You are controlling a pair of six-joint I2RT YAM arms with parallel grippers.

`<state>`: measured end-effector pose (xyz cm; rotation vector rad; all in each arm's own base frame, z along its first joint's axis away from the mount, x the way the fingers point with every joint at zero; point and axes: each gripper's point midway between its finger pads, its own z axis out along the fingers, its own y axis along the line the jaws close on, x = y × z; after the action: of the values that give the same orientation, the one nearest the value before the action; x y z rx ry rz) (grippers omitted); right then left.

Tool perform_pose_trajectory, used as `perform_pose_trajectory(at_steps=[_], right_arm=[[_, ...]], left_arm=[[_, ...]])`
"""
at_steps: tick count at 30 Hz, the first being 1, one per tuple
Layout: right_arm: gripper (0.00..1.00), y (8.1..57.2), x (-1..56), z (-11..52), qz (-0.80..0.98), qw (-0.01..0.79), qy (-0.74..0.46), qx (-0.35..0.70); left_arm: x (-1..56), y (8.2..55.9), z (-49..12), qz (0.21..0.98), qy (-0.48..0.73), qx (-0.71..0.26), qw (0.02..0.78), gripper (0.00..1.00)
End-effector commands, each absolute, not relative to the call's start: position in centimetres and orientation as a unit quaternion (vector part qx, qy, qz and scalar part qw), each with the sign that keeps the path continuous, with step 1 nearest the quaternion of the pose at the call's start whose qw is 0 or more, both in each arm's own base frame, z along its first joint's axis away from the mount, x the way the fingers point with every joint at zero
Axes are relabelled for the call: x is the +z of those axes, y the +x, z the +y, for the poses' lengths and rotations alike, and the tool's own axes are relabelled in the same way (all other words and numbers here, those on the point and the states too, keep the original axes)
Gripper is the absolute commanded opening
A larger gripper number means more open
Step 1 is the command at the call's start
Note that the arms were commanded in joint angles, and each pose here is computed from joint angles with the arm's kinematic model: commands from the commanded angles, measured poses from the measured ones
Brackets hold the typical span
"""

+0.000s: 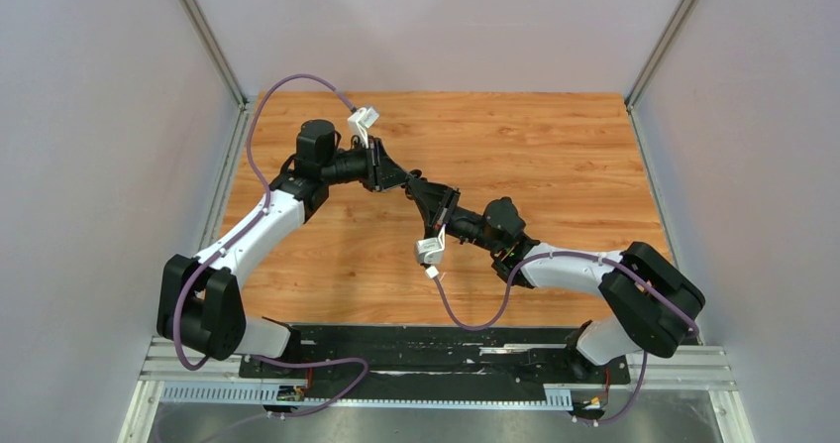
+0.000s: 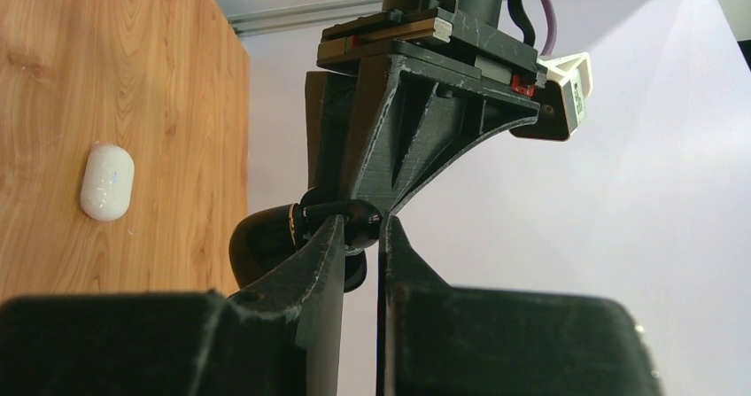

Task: Insert the wireless bluetooth earbuds into the charging case
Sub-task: Place the earbud in the charging case.

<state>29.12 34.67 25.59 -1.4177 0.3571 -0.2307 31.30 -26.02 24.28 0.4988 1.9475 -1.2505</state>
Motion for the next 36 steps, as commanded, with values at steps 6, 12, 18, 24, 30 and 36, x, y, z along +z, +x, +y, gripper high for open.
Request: perform_pose_trajectory(at_steps=[6,12,18,24,30,36], right_arm=[[0.00,29.6,26.5,34.3,0.152,0.738,-0.646,-0.125],[0.00,29.6,26.4,34.1,0.154,0.735,-0.648,-0.129],[0.00,29.5,26.0,34.1,0.154,0.729,-0.655,-0.128],[0.00,29.6,25.8,33.9,0.157,0.724,-0.660,-0.129],[0.00,29.7,25.6,34.0,0.158,0.718,-0.665,-0.131],[0.00,29.8,24.9,34.2,0.157,0.703,-0.681,-0.128]], left_arm=[[26.1,30.9,-26.3,0.737,0.214,-0.499,0.402,0.00],[26.0,31.0,-26.3,0.737,0.210,-0.502,0.400,0.00],[26.0,31.1,-26.2,0.735,0.207,-0.507,0.401,0.00],[25.8,31.4,-25.9,0.737,0.196,-0.509,0.399,0.00],[25.9,31.6,-25.9,0.732,0.193,-0.517,0.399,0.00],[26.2,31.5,-26.1,0.726,0.201,-0.524,0.398,0.00]])
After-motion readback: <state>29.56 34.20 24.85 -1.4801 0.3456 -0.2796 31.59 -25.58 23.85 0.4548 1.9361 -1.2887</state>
